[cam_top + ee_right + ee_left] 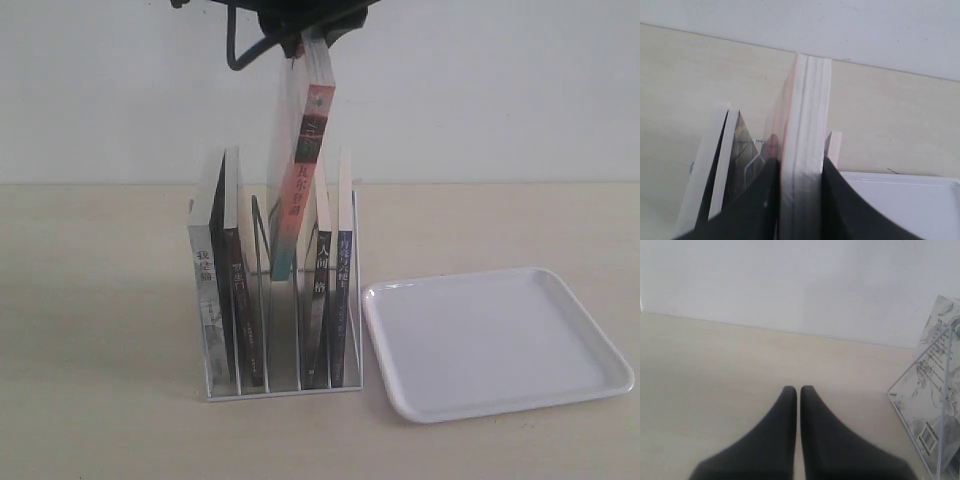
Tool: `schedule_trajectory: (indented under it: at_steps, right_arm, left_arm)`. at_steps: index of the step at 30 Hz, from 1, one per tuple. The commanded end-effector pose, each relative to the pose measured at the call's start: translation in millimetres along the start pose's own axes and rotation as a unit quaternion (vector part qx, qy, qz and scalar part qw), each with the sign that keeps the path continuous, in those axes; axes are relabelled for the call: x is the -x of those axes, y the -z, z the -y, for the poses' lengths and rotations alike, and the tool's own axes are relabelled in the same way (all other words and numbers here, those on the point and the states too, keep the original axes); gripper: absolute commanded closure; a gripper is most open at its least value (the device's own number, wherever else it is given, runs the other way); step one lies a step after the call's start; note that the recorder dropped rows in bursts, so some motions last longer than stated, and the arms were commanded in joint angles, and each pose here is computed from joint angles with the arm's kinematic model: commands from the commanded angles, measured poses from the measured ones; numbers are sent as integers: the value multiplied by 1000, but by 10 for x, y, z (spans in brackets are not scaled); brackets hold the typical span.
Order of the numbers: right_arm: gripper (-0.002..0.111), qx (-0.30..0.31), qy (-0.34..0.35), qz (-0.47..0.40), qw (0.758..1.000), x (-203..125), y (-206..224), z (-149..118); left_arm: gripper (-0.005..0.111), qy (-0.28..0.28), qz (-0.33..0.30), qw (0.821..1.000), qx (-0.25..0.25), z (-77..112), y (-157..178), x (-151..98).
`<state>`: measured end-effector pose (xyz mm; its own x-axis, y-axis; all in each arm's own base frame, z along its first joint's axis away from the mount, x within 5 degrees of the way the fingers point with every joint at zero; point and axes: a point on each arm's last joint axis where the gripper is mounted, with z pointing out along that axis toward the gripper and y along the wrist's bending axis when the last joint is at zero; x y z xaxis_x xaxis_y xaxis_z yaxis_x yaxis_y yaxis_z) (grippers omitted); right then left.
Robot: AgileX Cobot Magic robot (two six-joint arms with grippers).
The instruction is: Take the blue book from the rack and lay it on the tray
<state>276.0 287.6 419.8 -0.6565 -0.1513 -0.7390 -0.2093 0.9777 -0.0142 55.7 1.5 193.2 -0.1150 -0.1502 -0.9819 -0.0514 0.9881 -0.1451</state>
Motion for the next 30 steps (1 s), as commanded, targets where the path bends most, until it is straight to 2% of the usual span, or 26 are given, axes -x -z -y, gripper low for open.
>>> schedule_trajectory:
  at_steps: [1, 18, 30]
  right_arm:
    - [108, 1, 4, 19, 1000, 52, 56, 29]
    - [108, -37, 46, -52, 997, -267, -742, -303]
    - [108, -42, 42, -82, 995, -417, -998, -407]
  left_arm:
    - [103, 10, 5, 1000, 0, 2, 0, 18]
    - [103, 10, 5, 1000, 0, 2, 0, 18]
    - [103, 10, 5, 1000, 0, 2, 0, 18]
